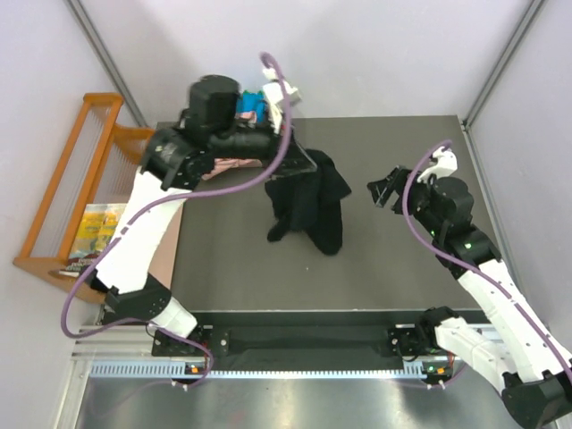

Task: Fold and stack the t-shirts
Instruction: Move the tshirt to the center of the board

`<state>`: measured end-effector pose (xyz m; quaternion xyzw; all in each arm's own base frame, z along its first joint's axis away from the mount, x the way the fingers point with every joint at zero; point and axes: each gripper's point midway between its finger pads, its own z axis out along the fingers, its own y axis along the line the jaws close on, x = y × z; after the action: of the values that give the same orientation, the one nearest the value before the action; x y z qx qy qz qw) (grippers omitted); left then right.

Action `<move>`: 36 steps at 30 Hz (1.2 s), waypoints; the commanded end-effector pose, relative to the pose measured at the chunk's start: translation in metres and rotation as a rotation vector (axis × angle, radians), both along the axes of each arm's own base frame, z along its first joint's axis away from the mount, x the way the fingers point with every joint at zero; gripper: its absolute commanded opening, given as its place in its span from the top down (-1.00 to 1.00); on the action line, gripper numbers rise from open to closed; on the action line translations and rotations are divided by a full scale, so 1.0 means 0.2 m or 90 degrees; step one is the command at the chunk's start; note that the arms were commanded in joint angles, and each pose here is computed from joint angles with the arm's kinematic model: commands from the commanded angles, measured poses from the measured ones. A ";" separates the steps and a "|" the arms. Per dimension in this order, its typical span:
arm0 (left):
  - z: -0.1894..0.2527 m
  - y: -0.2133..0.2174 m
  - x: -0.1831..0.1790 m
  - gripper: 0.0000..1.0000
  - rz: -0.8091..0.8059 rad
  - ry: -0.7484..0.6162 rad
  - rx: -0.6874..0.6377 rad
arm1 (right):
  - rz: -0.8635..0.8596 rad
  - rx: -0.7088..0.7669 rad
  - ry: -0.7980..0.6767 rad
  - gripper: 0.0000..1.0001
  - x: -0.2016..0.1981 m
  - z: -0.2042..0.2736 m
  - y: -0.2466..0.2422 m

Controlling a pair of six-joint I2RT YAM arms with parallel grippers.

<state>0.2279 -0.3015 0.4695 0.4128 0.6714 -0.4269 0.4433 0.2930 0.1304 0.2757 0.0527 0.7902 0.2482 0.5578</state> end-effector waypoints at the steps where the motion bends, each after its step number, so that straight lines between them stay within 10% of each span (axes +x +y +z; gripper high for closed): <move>1: 0.02 -0.13 -0.07 0.91 -0.041 -0.030 -0.009 | -0.037 0.034 -0.070 -0.75 -0.01 0.15 -0.04; 17: 0.19 -0.54 -0.15 1.00 -0.026 -0.177 -0.023 | -0.114 0.010 -0.109 -0.82 -0.06 0.19 -0.19; 26: -0.76 -0.01 0.30 1.00 0.069 0.086 0.217 | -0.125 -0.008 -0.109 -0.93 -0.08 0.20 -0.22; 32: -1.51 0.44 0.12 1.00 0.097 0.265 0.430 | -0.116 -0.015 -0.098 -0.98 -0.09 0.20 -0.22; 36: -1.61 0.66 0.10 1.00 0.149 0.320 0.406 | -0.111 -0.022 -0.091 -0.98 -0.10 0.19 -0.22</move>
<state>0.2502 -0.2030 0.1217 0.3498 0.9063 -0.2151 0.1002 0.2780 0.0861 0.2978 0.1055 0.7524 0.1860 0.6231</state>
